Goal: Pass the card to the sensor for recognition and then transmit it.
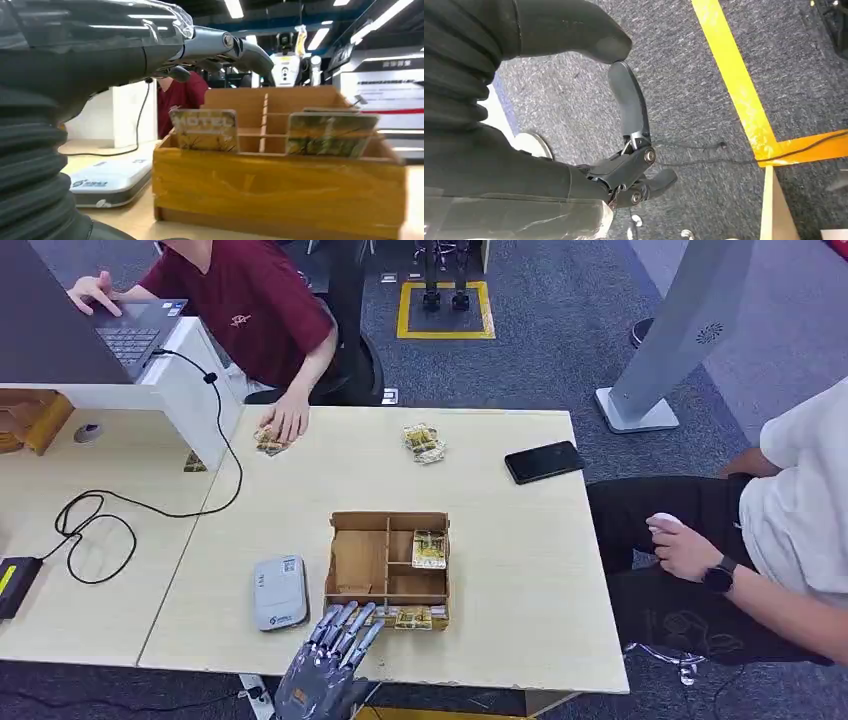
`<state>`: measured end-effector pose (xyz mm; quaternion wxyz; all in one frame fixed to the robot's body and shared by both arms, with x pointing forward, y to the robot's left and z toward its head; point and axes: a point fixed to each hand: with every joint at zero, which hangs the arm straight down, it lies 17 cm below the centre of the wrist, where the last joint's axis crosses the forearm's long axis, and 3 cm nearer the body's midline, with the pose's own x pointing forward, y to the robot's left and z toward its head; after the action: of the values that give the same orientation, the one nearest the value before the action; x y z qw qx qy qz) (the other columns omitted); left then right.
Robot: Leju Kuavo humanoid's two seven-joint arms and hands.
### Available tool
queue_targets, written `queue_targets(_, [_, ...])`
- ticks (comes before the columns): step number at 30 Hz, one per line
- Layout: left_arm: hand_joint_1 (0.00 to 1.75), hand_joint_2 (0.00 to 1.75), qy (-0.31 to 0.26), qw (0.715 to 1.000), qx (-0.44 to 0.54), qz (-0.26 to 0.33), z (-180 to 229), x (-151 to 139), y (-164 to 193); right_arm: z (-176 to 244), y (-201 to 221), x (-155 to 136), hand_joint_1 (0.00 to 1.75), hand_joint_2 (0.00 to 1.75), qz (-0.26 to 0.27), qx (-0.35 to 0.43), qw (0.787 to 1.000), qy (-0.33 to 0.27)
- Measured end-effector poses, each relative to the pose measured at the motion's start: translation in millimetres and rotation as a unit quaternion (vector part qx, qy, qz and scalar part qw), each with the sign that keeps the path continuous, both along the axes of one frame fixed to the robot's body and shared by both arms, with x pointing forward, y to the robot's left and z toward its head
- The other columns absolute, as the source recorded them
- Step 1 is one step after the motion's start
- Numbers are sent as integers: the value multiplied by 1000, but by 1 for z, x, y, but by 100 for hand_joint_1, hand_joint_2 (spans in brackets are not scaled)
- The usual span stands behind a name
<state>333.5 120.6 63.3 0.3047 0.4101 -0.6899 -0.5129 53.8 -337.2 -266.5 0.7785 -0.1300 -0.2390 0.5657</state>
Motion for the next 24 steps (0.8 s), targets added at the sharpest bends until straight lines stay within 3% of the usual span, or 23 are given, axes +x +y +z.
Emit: queue_targets(24, [0,175,40,996,-38,66,-16,28,39,0,1,4,0,175,5,0,1000,-2])
